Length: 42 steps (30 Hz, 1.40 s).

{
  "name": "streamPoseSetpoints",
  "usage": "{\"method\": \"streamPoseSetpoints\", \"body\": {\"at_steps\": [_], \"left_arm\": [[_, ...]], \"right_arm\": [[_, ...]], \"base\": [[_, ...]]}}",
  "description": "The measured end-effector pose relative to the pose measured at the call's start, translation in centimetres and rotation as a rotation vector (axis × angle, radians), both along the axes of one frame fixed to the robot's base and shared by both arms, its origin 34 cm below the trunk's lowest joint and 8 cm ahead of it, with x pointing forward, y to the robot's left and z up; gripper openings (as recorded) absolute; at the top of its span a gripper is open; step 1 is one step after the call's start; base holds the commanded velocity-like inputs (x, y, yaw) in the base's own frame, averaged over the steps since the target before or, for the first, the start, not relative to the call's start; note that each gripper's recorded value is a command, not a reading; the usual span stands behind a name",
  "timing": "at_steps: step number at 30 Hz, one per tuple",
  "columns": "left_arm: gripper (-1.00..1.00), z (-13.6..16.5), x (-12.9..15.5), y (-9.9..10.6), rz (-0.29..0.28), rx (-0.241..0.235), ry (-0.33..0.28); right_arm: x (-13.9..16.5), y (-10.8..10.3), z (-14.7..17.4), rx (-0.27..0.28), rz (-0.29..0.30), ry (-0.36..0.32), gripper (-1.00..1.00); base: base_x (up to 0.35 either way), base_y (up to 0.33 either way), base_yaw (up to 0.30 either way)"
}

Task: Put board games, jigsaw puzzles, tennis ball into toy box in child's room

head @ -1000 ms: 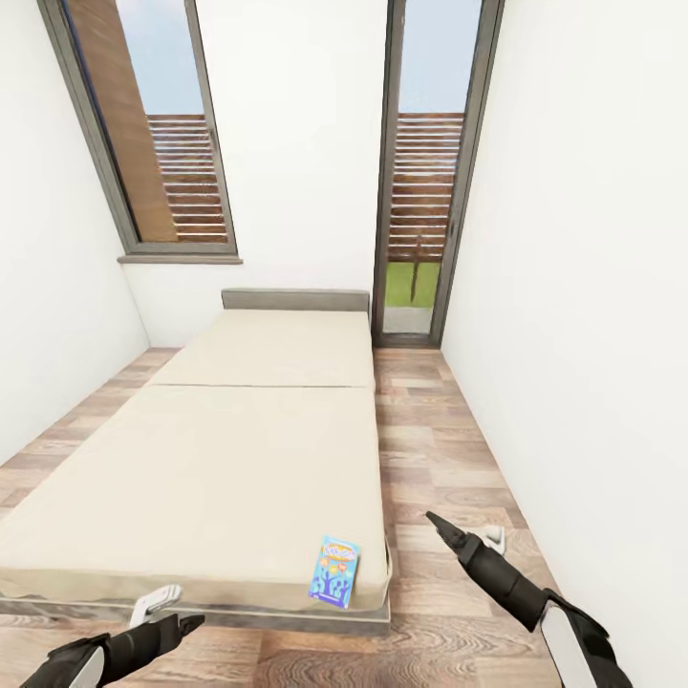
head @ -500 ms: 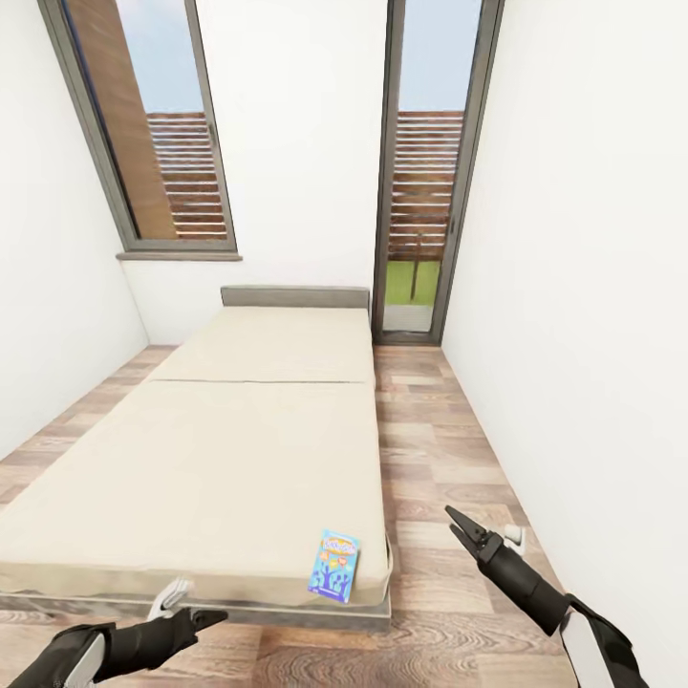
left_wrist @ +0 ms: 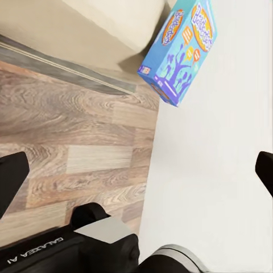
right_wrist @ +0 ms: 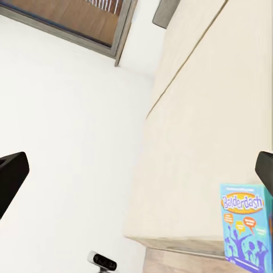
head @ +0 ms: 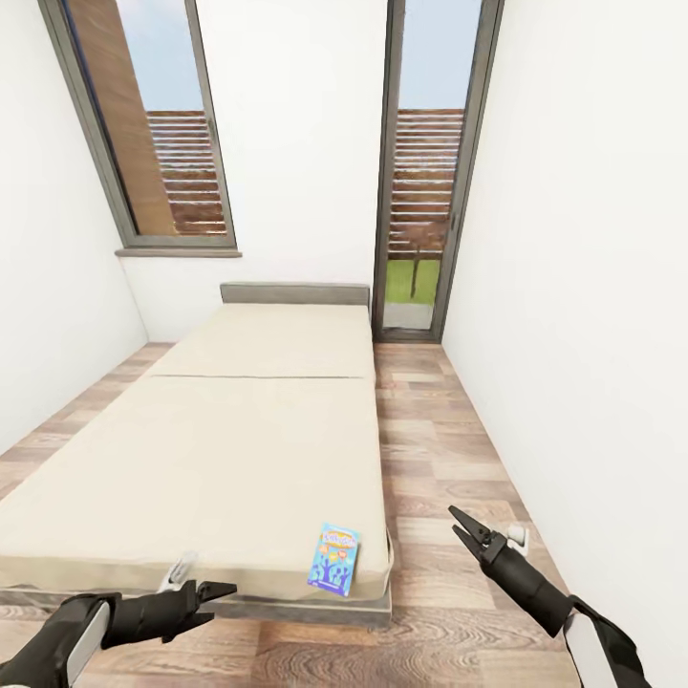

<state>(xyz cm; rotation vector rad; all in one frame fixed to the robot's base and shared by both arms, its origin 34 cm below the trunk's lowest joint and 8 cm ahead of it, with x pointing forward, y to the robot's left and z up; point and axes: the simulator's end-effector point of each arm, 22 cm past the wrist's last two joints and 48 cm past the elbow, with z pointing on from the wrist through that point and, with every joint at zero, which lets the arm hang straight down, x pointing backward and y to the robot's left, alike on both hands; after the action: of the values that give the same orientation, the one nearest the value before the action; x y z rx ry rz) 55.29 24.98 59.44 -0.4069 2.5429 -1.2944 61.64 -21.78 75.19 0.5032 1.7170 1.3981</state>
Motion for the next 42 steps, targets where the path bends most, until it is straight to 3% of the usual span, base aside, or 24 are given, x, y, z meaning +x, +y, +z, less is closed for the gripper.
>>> {"method": "streamPoseSetpoints", "body": {"at_steps": [4, 11, 42], "left_arm": [[1.00, 0.6, 0.2, -0.6, -0.006, -0.057, -0.024], [1.00, 0.3, 0.3, -1.5, -0.015, -0.107, -0.049], [1.00, -5.5, 0.4, -1.7, -0.033, -0.084, -0.161]], "right_arm": [[-0.1, -0.1, -0.7, 0.001, -0.003, 0.000, 1.00], [-0.2, -0.1, -2.1, 0.002, -0.002, 0.000, 1.00], [-1.3, 0.9, -8.8, -0.008, 0.024, 0.028, 1.00]], "base": [[0.000, 0.000, 0.000], [0.000, 0.000, 0.000], [0.000, 0.000, 0.000]]}}
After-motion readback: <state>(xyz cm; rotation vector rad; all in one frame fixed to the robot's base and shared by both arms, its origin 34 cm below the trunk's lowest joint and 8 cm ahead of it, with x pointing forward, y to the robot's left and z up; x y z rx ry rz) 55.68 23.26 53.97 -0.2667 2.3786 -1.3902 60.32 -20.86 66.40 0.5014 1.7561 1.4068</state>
